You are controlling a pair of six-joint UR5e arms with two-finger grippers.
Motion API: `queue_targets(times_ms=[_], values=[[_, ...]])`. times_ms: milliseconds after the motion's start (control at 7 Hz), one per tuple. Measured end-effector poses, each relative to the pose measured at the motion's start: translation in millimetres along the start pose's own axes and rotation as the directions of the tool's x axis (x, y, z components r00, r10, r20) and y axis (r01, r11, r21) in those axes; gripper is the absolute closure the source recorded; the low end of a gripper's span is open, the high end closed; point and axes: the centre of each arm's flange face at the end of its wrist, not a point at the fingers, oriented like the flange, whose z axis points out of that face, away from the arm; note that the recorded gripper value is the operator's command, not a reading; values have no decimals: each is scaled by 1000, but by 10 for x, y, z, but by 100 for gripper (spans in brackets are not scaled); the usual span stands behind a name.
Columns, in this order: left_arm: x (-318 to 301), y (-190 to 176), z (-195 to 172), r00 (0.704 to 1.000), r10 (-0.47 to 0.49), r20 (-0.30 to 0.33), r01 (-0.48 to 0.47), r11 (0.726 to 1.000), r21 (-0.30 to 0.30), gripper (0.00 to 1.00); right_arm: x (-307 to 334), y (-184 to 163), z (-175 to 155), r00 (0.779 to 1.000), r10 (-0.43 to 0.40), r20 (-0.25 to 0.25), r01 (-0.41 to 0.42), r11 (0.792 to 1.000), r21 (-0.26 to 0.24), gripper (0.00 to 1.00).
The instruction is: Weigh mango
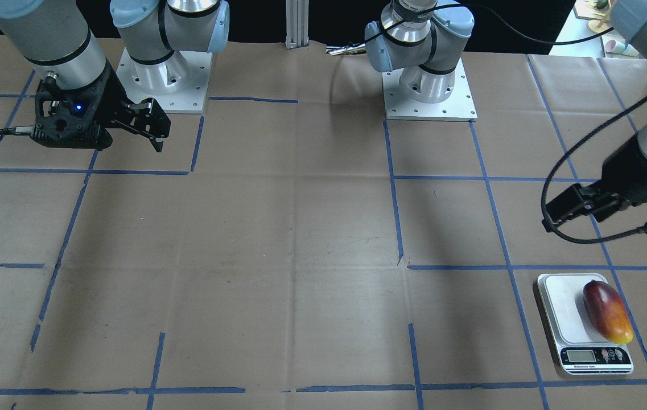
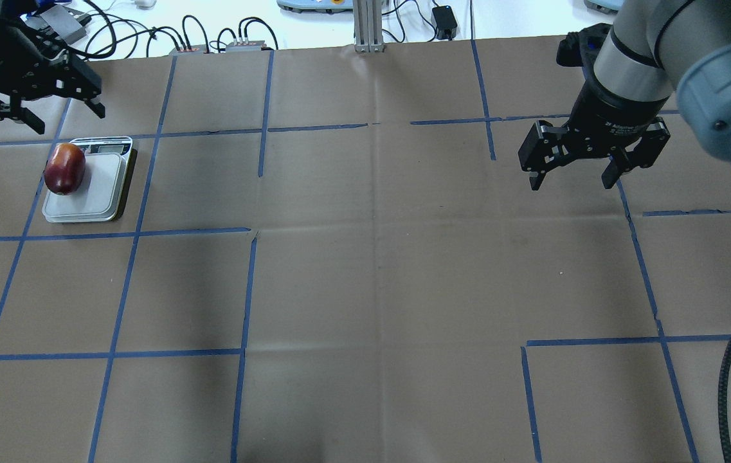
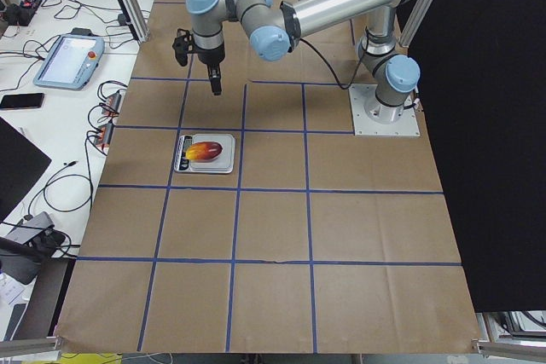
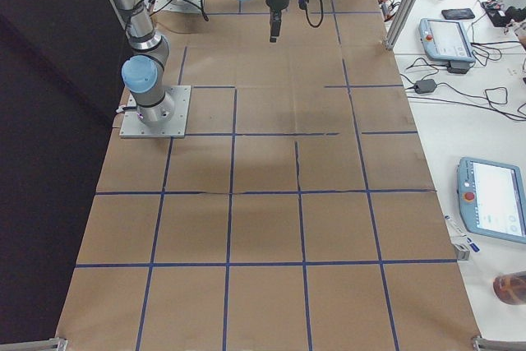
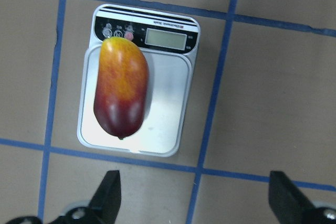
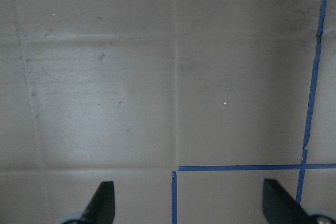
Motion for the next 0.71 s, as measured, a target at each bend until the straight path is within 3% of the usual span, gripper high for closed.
queue_targets(times_ms=[286,714], values=[[778,425,-123,1000,-7,2,7,1000,-15,0,0,0,0,1000,0,0,0,1000,0,0],[1451,818,65,998,60,12,-60,996,-59,0,0,0,0,1000,0,0,0,1000,0,0]])
